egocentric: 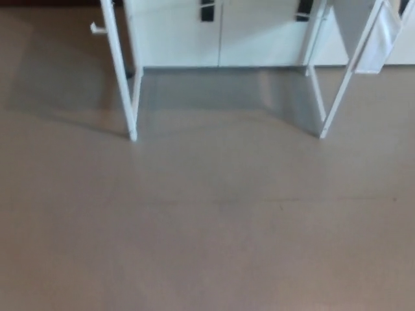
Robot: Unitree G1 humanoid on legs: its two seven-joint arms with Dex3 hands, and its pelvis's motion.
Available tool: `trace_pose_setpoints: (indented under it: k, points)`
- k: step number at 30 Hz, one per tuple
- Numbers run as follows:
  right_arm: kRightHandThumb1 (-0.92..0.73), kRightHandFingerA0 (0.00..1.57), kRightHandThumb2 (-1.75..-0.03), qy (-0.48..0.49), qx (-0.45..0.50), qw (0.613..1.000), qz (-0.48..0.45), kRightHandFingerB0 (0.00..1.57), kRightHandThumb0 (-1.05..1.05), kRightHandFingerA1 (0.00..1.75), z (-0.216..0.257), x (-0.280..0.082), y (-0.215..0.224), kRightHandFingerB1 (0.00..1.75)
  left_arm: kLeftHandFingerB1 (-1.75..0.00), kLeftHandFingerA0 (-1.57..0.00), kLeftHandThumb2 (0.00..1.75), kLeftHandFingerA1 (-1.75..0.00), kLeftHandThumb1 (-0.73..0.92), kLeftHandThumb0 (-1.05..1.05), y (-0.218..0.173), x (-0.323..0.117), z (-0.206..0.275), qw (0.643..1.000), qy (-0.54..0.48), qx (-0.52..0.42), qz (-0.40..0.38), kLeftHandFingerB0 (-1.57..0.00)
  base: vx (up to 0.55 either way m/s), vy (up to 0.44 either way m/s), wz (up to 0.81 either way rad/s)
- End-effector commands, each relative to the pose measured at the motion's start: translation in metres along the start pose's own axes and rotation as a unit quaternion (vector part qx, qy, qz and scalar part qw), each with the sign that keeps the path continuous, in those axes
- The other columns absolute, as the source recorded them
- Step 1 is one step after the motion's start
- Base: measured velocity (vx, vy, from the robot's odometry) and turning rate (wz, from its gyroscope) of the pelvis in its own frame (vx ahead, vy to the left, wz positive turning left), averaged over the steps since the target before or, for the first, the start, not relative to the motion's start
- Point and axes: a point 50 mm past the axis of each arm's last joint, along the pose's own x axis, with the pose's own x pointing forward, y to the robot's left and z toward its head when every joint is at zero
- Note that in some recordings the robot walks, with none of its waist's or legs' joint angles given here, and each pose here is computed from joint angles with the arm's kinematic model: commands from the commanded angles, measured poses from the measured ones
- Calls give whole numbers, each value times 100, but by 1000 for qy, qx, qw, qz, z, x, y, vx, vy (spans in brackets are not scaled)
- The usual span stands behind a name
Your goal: The robot walks towards a table in front, picks a dumpling toy with left hand and puts it in an orange round plate
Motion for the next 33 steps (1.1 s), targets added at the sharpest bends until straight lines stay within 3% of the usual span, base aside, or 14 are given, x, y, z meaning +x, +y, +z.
trace_pose_setpoints:
  k: [1, 12, 13, 19, 20, 24, 25, 31, 32, 33]
  points:
    - [-71, 69, -62, 12, 1, 1000, -3, 32, -39, 45, -4, -1, -4, 31, -32, -75, 58, -66, 60, -34, 0, -1, -3, 1000, 5, -6, -7, -34, 379, 65, 2]
    - [-71, 70, -62, 15, -3, 1000, 1, 33, -39, 45, -5, -1, -3, 32, -32, -64, 58, -51, 59, -34, -3, -2, -7, 1000, 4, -6, -18, -34, 476, -51, 19]
    - [-61, 63, -83, 15, 0, 1000, 1, 31, -47, 57, -5, -1, -3, 44, -32, -63, 58, -55, 59, -32, -3, -3, -7, 1000, 4, -11, -21, -34, 548, -96, 6]
    - [-60, 60, -83, 16, 0, 1000, 4, 31, -45, 56, -5, -1, -3, 44, -32, -64, 58, -57, 58, -34, -4, -4, -8, 1000, 1, -9, -26, -33, 408, 5, -9]
    - [-72, 66, -62, 15, -1, 1000, 6, 33, -37, 44, -5, -1, -3, 32, -32, -68, 58, -59, 58, -34, -4, -4, -9, 1000, 2, -2, -24, -34, 465, 156, -31]
    - [-72, 68, -62, 16, 1, 1000, 5, 33, -37, 45, -5, -1, -3, 32, -32, -71, 57, -65, 58, -33, -3, -4, -9, 1000, 2, -5, -24, -34, 540, 228, -28]
    - [-61, 63, -83, 18, -1, 1000, 5, 31, -46, 57, -6, -1, -3, 44, -32, -65, 58, -56, 59, -33, -4, -4, -10, 1000, 4, -6, -25, -33, 514, 237, -46]
    - [-61, 63, -83, 17, 6, 1000, 4, 31, -45, 59, -6, -1, -3, 45, -33, -67, 59, -59, 58, -35, -5, -4, -11, 1000, 7, -11, -27, -34, 352, 179, -1]
    - [-72, 68, -62, 20, 5, 1000, 6, 33, -36, 47, -7, -1, -2, 31, -32, -65, 58, -57, 59, -34, -6, -5, -12, 1000, 8, -8, -27, -34, 278, 87, 9]
    - [-72, 68, -62, 23, 5, 1000, 7, 33, -36, 47, -7, -1, -1, 31, -32, -65, 58, -57, 59, -34, -7, -5, -13, 1000, 8, -6, -28, -34, 260, 50, 7]
